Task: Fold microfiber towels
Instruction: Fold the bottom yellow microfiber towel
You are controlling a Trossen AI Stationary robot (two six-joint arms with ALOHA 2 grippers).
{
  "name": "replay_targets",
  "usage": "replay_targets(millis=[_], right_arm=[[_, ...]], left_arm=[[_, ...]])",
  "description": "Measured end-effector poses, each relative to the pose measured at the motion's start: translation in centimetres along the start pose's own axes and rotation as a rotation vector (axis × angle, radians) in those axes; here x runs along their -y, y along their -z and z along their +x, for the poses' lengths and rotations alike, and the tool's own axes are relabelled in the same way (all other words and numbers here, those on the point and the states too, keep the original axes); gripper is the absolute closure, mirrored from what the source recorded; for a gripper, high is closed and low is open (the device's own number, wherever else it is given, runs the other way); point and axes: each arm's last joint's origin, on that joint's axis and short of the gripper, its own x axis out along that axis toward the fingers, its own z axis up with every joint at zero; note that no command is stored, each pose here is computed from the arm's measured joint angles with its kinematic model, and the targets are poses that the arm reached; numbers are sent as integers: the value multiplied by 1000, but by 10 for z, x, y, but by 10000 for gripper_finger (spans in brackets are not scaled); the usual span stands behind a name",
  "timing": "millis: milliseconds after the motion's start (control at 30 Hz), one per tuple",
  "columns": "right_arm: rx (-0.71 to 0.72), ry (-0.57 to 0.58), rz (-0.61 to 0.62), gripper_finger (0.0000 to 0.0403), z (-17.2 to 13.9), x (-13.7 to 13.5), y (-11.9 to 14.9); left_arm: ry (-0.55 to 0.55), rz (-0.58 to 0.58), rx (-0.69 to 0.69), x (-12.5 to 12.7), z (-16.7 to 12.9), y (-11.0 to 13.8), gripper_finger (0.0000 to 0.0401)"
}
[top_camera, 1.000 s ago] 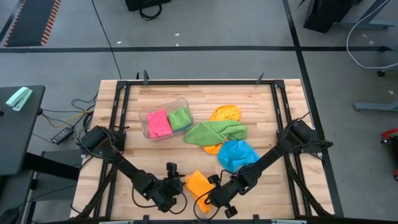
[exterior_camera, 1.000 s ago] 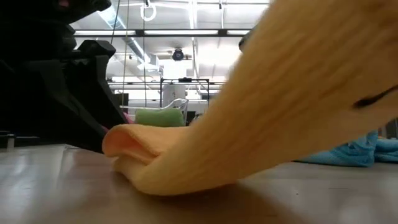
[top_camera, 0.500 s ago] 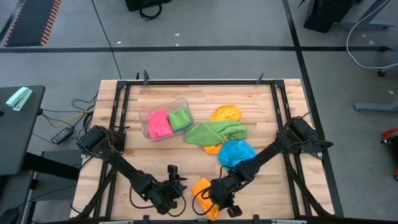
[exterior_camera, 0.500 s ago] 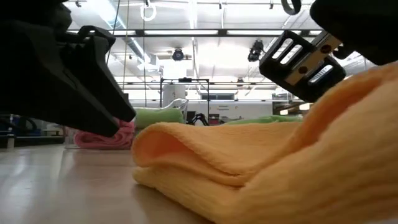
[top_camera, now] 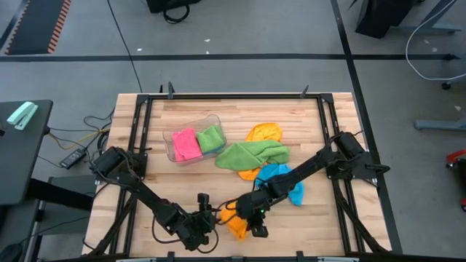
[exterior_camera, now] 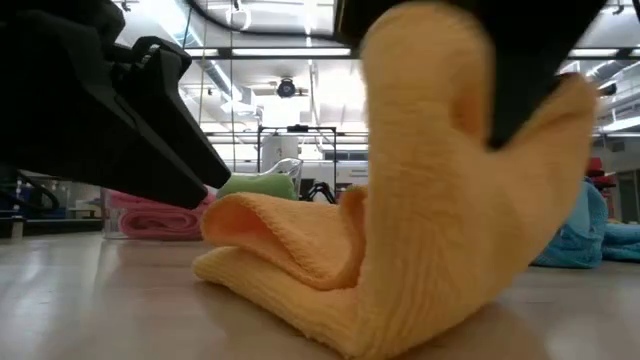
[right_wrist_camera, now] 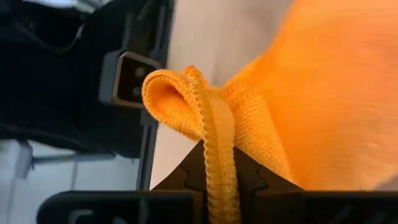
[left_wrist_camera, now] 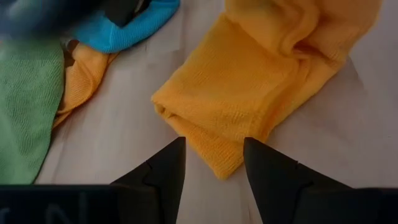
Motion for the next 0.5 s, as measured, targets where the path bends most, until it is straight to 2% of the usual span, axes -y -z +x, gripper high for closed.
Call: replay_targets(millis=[167, 500], right_arm=[[10, -2, 118, 364, -5, 9, -6], [35, -48, 205, 364, -10, 15, -14]], left_arm=[[-17, 10, -12, -5, 6, 0, 229], [-31, 29, -40, -6, 25, 8, 229]])
